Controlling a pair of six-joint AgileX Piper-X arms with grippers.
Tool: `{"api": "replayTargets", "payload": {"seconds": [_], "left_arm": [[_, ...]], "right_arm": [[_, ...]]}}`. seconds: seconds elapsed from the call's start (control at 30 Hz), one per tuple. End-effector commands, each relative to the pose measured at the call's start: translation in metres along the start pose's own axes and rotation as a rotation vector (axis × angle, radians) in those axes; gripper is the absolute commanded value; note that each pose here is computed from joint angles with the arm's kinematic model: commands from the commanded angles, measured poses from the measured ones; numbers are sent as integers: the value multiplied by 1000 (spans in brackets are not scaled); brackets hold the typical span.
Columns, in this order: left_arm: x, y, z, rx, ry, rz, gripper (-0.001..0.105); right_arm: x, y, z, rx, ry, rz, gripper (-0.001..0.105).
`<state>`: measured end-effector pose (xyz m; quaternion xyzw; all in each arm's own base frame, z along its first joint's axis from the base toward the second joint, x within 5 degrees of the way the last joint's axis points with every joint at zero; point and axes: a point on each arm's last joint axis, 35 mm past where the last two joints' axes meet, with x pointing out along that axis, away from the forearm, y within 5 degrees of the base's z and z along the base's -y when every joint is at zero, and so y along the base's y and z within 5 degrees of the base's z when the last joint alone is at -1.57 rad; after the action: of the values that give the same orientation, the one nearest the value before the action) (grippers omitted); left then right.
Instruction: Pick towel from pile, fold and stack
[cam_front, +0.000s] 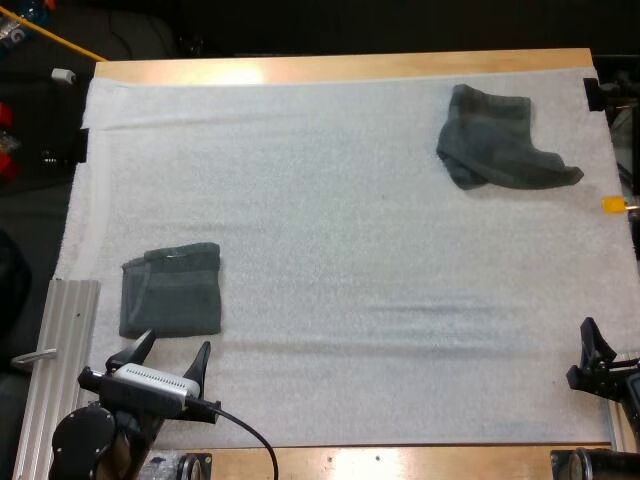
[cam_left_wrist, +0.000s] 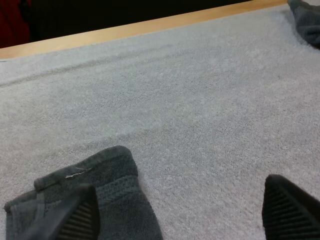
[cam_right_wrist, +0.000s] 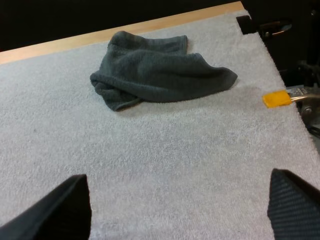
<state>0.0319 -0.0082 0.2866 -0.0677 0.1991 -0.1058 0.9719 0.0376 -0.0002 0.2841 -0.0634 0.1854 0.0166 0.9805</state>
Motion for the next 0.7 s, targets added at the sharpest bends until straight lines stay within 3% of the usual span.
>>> {"api": "replayTargets", "payload": {"seconds": [0.0,0.23,0.43,0.67], "left_arm": [[2,0,2,-13,2,0,65],[-3,-1,6,-57,-16,7,65],[-26,-8,27,-71,-102,-8,65],[-46,-18,48,-48,-133,-167,65]], "right_arm": [[0,0,2,3,-3,-1,71],[-5,0,4,41,14,-2,71],[-25,0,17,46,27,0,71],[-43,-2,50,50,39,76,71]]}}
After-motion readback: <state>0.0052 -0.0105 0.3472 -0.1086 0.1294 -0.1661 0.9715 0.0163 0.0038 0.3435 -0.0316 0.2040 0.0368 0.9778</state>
